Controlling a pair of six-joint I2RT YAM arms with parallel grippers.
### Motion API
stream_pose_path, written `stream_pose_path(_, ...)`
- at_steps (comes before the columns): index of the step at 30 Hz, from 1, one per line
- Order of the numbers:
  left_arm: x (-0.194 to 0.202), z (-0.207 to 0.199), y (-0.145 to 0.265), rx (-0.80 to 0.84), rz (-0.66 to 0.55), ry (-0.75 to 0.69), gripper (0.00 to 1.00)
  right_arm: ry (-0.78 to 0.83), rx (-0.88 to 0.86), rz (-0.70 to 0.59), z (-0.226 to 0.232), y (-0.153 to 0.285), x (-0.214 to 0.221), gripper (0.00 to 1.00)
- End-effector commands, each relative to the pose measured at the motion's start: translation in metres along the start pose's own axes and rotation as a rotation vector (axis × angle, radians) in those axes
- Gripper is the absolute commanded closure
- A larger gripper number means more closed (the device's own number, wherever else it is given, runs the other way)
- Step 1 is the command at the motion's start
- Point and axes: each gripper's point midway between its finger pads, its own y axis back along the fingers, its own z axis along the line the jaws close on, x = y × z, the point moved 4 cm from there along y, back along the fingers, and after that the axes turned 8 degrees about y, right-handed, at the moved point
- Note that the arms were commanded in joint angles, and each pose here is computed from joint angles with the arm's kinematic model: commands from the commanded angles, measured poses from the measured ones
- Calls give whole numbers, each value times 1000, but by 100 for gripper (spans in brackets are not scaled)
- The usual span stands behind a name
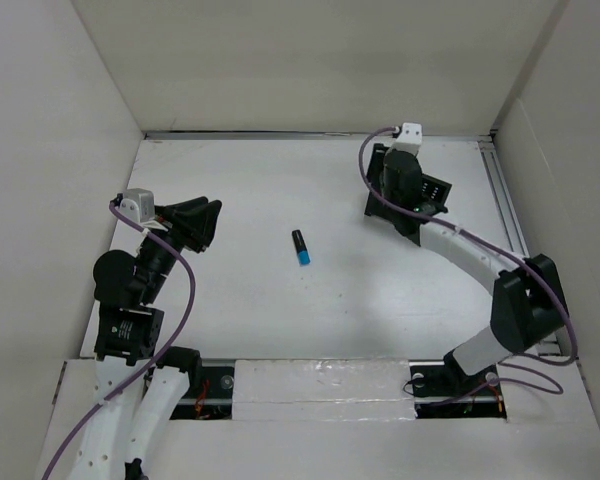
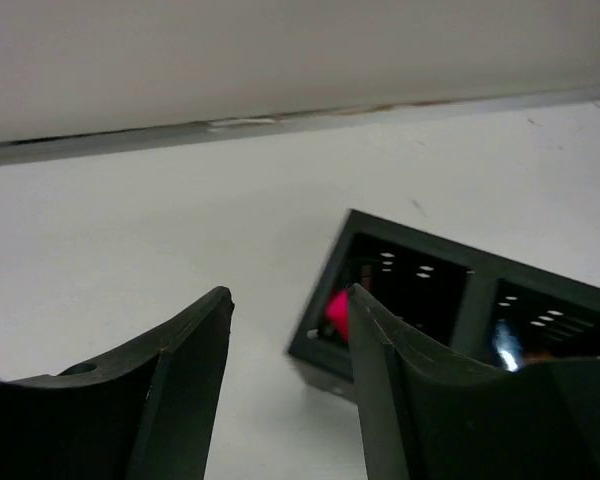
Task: Organize the desk
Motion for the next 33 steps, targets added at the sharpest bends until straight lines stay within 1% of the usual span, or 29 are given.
stream_pose_path(1,-8,-6,0,36,-40,-12,67,-23,-204,-66,62,43,-2,44)
stream_pose_path(2,-8,-6,0,35,-38,-11,67,-28,-246,-84,76,48,2,42)
stream_pose_path(4,-8,-6,0,36,-43,-12,67,6,-358,-59,112,65,24,40)
stream_pose_path(5,-9,-6,0,35,-44,-12,67,39,-393,-15,125,66,42,40)
stream_pose_path(8,-9,-6,1,31,-43,-13,67,75,-488,45,160,81,62,40)
stream_pose_path(9,-10,-7,1,34,-48,-15,67,91,-497,76,167,81,75,40)
stream_pose_path(12,-10,-6,1,30,-50,-16,67,120,-524,146,180,79,98,40)
stream_pose_path(14,-10,-8,2,38,-47,-15,67,177,-535,206,184,75,115,37)
stream_pose_path(15,-11,-9,2,44,-52,-16,67,198,-531,229,194,68,110,37)
stream_pose_path(17,-10,-8,2,39,-50,-14,67,232,-522,276,195,64,127,37)
stream_pose_path(18,-11,-7,2,36,-52,-16,67,227,-521,269,199,61,123,37)
stream_pose_path(21,-10,-8,2,38,-47,-17,67,223,-541,272,208,61,130,38)
stream_pose_path(22,-10,-8,1,39,-48,-17,67,215,-544,278,211,60,131,38)
stream_pose_path(23,-10,-7,1,34,-48,-16,67,228,-543,306,212,59,142,39)
stream_pose_path(25,-9,-6,1,29,-43,-14,67,221,-538,321,218,59,144,40)
stream_pose_path(26,-8,-6,0,32,-40,-14,67,241,-522,352,216,57,156,41)
stream_pose_path(28,-10,-7,1,34,-46,-16,67,239,-488,360,213,55,161,43)
stream_pose_path(31,-9,-6,0,31,-44,-15,67,236,-496,374,213,55,169,45)
stream_pose_path(33,-8,-7,1,40,-41,-14,67,242,-485,385,212,55,173,49)
